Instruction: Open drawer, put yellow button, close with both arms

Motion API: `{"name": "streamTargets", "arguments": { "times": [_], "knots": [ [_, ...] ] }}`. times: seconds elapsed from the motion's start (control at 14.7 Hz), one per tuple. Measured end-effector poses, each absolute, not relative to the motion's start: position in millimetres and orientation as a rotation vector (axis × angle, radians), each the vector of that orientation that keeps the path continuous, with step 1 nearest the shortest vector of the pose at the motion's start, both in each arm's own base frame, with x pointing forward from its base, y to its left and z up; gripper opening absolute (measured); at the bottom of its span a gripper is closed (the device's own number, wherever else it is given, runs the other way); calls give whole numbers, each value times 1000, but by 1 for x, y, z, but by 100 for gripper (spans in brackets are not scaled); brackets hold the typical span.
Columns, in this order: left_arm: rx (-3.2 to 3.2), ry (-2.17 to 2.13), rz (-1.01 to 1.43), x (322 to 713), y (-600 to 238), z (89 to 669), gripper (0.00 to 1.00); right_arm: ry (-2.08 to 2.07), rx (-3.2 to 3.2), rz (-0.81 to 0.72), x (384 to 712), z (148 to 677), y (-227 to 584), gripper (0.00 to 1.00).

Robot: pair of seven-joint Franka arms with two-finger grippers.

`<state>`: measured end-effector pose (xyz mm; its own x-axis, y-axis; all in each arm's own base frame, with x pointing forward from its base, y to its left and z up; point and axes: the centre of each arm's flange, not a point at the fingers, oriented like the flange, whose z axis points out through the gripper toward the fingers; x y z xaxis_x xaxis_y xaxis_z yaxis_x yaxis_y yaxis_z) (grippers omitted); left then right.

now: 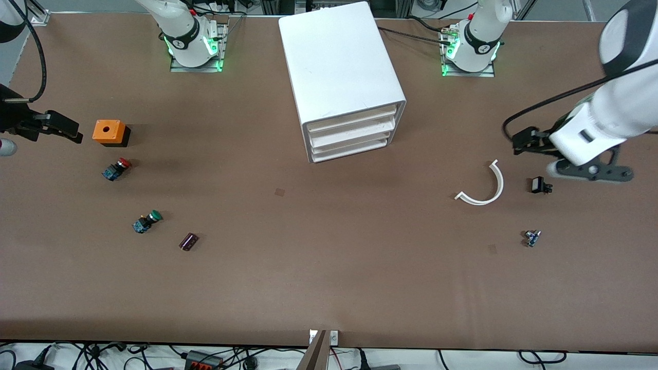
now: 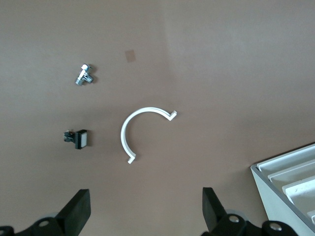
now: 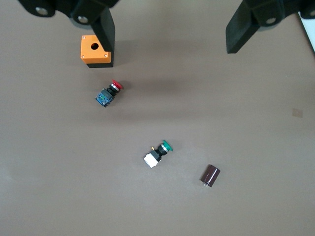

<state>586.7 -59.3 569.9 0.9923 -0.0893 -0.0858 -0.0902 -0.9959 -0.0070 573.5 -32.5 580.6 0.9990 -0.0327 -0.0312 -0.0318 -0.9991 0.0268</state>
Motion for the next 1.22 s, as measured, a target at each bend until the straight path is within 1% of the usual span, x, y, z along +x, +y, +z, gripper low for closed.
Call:
{"name": "streamTargets", "arguments": {
  "times": [0.2,0.34,0.68,1.22],
  "knots": [
    [-3123,117,-73,570,-52,588,100,-38,3115,-39,574,581,-28,100],
    [-3117,96,-116,556,-43,586,100,-35,3115,-37,575,581,-27,100],
    [-3112,140,-52,545,-40,574,100,-34,3115,-34,575,581,-27,100],
    [-3112,153,-34,543,-43,573,100,-33,3114,-35,575,581,-27,100]
  ]
}}
